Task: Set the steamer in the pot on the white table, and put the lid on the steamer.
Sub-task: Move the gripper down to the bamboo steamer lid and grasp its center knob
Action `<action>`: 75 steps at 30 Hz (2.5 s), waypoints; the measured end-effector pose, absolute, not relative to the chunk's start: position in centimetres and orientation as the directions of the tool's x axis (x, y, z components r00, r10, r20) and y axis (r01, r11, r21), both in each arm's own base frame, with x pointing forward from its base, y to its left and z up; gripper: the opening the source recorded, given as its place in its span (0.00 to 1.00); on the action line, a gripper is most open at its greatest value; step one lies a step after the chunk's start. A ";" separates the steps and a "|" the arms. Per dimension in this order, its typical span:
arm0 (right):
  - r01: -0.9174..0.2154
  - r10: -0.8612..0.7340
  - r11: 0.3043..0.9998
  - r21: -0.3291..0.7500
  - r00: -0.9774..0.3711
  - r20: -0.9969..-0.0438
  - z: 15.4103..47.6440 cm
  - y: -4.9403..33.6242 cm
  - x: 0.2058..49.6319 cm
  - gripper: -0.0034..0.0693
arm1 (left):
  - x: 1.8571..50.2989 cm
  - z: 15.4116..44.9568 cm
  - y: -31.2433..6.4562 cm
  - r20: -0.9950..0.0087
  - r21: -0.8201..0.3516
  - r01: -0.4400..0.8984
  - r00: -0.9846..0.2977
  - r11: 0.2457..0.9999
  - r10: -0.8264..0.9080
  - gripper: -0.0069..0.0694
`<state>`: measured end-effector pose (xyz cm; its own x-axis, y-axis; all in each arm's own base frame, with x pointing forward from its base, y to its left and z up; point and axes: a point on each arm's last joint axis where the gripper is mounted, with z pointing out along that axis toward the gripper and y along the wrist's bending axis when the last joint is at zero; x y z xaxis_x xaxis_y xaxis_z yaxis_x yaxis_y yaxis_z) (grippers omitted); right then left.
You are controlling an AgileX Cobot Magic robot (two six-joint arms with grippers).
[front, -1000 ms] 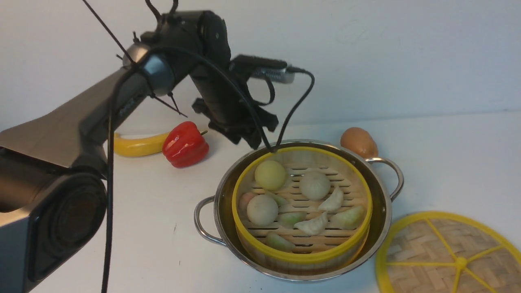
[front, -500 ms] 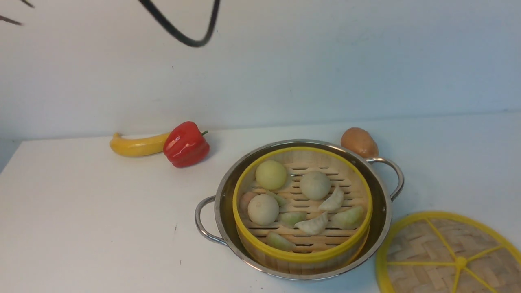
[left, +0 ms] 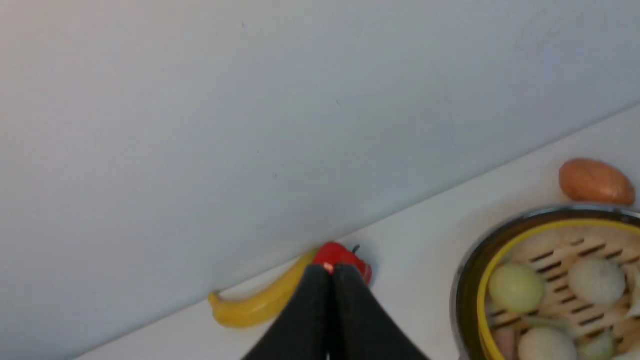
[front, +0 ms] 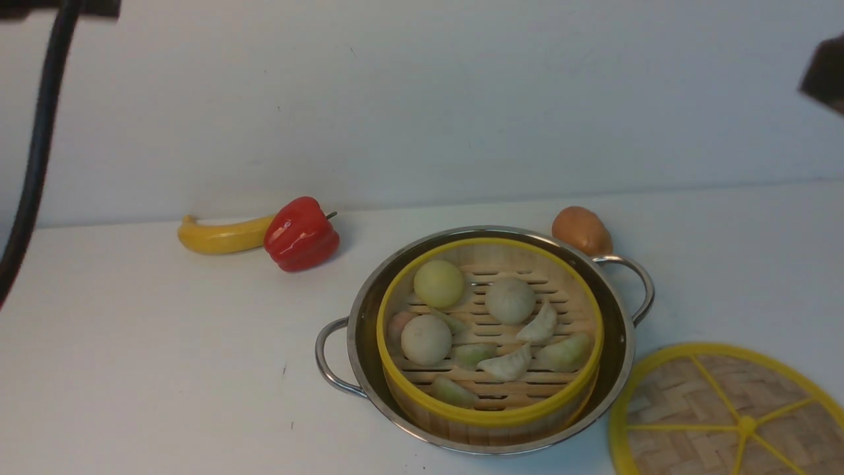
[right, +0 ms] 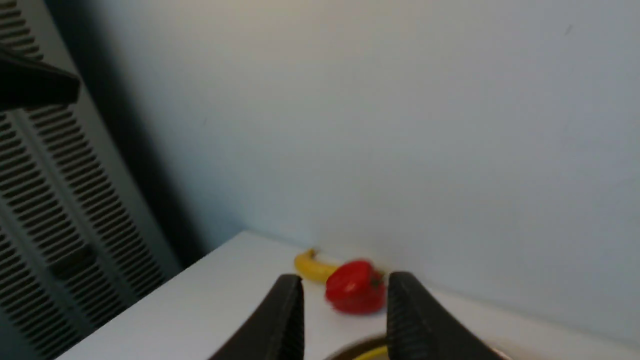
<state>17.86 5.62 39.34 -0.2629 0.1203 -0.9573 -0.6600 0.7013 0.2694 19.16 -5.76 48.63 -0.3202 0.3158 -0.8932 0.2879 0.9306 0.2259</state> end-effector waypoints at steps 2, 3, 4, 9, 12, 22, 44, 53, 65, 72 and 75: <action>-0.654 0.121 0.665 0.360 -0.381 -0.916 37.6 5.7 20.1 0.39 | 17.5 46.6 -5.1 -0.883 0.234 0.293 -0.335 0.927 0.329 0.06; -0.646 0.122 0.642 0.413 -0.445 -0.887 36.6 5.8 21.1 0.39 | 17.0 45.4 -4.9 -0.874 0.234 0.298 -0.351 0.925 0.335 0.06; -0.635 0.121 0.627 0.452 -0.493 -0.861 35.7 5.9 22.1 0.39 | 16.3 44.6 -4.7 -0.872 0.232 0.298 -0.358 0.926 0.334 0.06; -0.644 0.161 0.508 0.572 -0.581 -0.798 35.4 6.5 24.9 0.39 | 12.9 40.7 -3.5 -0.886 0.186 0.283 -0.365 0.941 0.285 0.06; -0.743 0.350 0.420 0.522 -0.398 -0.848 41.1 6.4 26.3 0.39 | 11.0 37.4 -2.8 -0.899 0.118 0.262 -0.382 0.958 0.215 0.06; -0.262 0.113 0.965 -0.018 0.475 -0.873 55.9 0.7 26.4 0.39 | 7.8 33.9 -1.8 -0.933 0.090 0.261 -0.316 0.961 0.173 0.08; -0.110 -0.027 0.984 0.142 -0.873 -0.486 36.3 1.0 32.4 0.39 | 4.3 30.5 1.4 -0.962 0.178 0.075 -0.195 0.981 0.189 0.09; -0.143 -0.124 0.987 0.073 -0.968 -0.218 28.0 3.1 25.7 0.39 | 4.8 28.8 1.2 -0.954 0.157 0.069 -0.247 0.985 0.169 0.09; -0.204 -0.179 0.977 0.061 -0.940 -0.290 24.5 4.8 23.9 0.39 | 4.8 28.8 1.2 -0.956 0.153 0.070 -0.242 0.986 0.165 0.09; -0.202 -0.184 0.977 0.063 -0.959 -0.217 21.5 5.7 25.5 0.39 | 4.8 28.8 1.2 -0.956 0.153 0.070 -0.242 0.986 0.165 0.09; -0.199 -0.184 0.978 0.060 -0.963 -0.199 20.6 5.8 26.0 0.39 | 4.8 28.8 1.2 -0.956 0.152 0.070 -0.243 0.986 0.165 0.09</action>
<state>26.00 5.78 20.57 -0.9625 -0.1839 -0.1992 -0.1994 0.9781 0.0602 4.81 1.21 28.80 -0.2426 0.1646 -0.9560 0.0700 0.9859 0.1520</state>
